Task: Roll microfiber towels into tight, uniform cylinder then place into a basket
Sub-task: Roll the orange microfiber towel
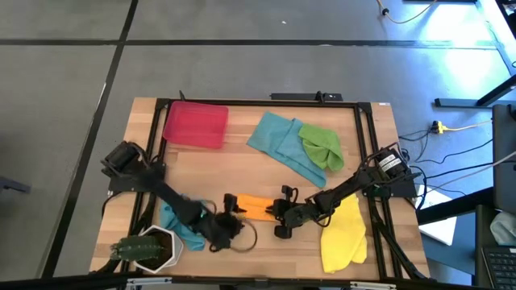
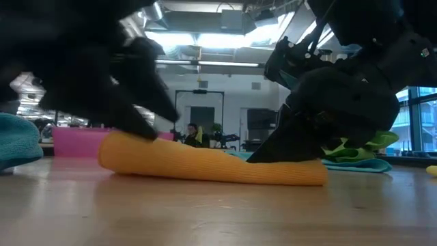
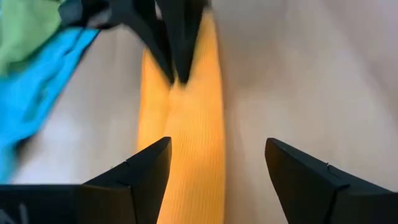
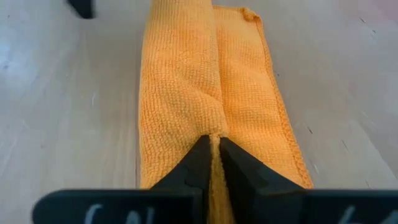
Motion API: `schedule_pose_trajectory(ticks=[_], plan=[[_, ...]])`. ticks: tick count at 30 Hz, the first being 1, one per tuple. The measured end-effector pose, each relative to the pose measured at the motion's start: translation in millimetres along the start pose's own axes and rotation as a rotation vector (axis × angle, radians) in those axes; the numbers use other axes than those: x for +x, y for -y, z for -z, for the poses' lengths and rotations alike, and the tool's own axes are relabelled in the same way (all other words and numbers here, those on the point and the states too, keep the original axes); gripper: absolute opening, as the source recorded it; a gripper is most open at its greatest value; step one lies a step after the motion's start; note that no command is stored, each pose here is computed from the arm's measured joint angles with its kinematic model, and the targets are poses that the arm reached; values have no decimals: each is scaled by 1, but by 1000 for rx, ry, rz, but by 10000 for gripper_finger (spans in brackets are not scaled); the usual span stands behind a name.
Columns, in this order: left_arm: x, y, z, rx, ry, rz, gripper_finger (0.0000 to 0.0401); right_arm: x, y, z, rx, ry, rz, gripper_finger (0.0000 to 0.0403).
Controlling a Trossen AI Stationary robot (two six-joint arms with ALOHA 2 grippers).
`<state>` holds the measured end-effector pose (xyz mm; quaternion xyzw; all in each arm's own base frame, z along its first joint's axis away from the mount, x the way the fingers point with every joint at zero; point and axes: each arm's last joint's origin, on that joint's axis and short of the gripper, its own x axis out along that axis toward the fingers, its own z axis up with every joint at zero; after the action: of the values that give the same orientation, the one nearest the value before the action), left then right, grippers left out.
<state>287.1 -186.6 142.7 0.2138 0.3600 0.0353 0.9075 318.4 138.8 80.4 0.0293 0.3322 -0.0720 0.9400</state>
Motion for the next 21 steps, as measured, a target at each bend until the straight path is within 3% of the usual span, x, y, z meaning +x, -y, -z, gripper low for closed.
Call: schedule_pose_trajectory(ticks=[6,11,21], plan=[[-1,26,-29,179,-4,-92,249,0,0,0,-1,-1,-1,34],[20,36,-30,326,-87,-129,249,0,0,1,0,-7,-13,34],[49,19,-17,350,-256,-169,249,0,0,1,2,-14,-28,34]])
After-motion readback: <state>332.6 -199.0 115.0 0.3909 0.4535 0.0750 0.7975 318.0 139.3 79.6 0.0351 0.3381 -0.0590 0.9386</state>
